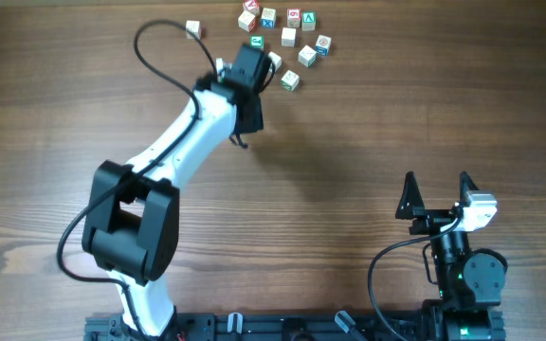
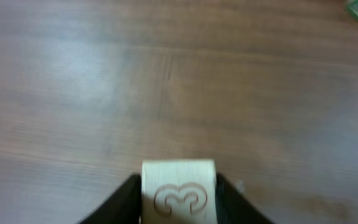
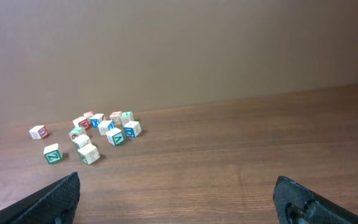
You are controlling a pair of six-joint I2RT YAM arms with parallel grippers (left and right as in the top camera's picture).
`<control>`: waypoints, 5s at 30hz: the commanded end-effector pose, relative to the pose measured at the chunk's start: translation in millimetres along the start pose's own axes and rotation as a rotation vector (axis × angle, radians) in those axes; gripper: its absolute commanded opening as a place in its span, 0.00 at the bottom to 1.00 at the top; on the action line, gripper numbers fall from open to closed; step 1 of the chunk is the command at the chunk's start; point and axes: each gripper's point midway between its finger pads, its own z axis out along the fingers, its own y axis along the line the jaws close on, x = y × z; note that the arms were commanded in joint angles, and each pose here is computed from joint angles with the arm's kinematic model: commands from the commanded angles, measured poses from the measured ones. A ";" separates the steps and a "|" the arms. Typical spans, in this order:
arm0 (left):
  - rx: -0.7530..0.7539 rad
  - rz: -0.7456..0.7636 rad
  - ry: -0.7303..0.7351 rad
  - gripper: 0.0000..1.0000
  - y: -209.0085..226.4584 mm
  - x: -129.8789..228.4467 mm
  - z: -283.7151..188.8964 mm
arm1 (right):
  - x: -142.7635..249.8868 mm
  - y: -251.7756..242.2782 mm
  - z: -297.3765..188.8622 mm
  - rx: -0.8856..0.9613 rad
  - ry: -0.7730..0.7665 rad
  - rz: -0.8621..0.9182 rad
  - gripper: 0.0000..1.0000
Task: Form a horizontal line
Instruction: 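Carry the white block toward the front and lower it onto the table, then release, return the left gripper to the cluster, grasp a green-faced block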
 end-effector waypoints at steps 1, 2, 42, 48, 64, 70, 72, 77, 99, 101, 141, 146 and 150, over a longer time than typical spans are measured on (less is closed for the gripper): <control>0.004 0.055 -0.017 0.32 11.7 25.7 38.9 | -1.3 1.5 -0.4 -0.011 -0.006 -0.018 1.00; 0.014 0.073 -0.040 0.31 11.7 26.7 45.0 | -1.3 1.5 -0.4 -0.011 -0.006 -0.018 1.00; -0.036 0.116 0.038 0.31 74.2 49.6 73.5 | -1.3 1.5 -0.4 -0.011 -0.006 -0.018 0.99; 0.047 0.185 0.062 0.31 62.1 54.1 73.6 | -1.3 1.5 -0.4 -0.011 -0.006 -0.018 1.00; 0.210 0.279 0.054 0.31 33.2 54.5 70.0 | -1.3 1.5 -0.4 -0.011 -0.006 -0.018 1.00; 0.208 0.273 0.058 0.31 34.9 54.8 70.3 | -1.3 1.5 -0.4 -0.011 -0.006 -0.018 1.00; 0.207 0.234 0.061 0.37 34.9 54.7 70.3 | -1.3 1.5 -0.4 -0.011 -0.006 -0.018 1.00; 0.206 0.197 0.065 0.48 34.5 54.7 70.2 | -1.3 1.5 -0.4 -0.011 -0.006 -0.018 1.00; 0.143 0.191 -0.475 1.00 28.4 -143.9 -103.9 | -1.3 1.5 -0.4 -0.011 -0.006 -0.018 1.00; 0.195 0.181 -0.571 1.00 18.4 -172.0 -135.7 | -1.3 1.5 -0.4 -0.011 -0.006 -0.018 1.00; 0.415 0.106 -0.259 0.36 -87.3 -183.0 113.0 | -1.3 1.5 -0.4 -0.011 -0.006 -0.018 1.00; 0.374 0.112 -0.280 0.27 -76.6 -194.3 80.1 | -1.3 1.5 -0.4 -0.011 -0.006 -0.018 1.00; 0.318 0.092 -0.362 0.23 -59.6 -219.5 19.9 | -1.3 1.5 -0.4 -0.011 -0.006 -0.018 1.00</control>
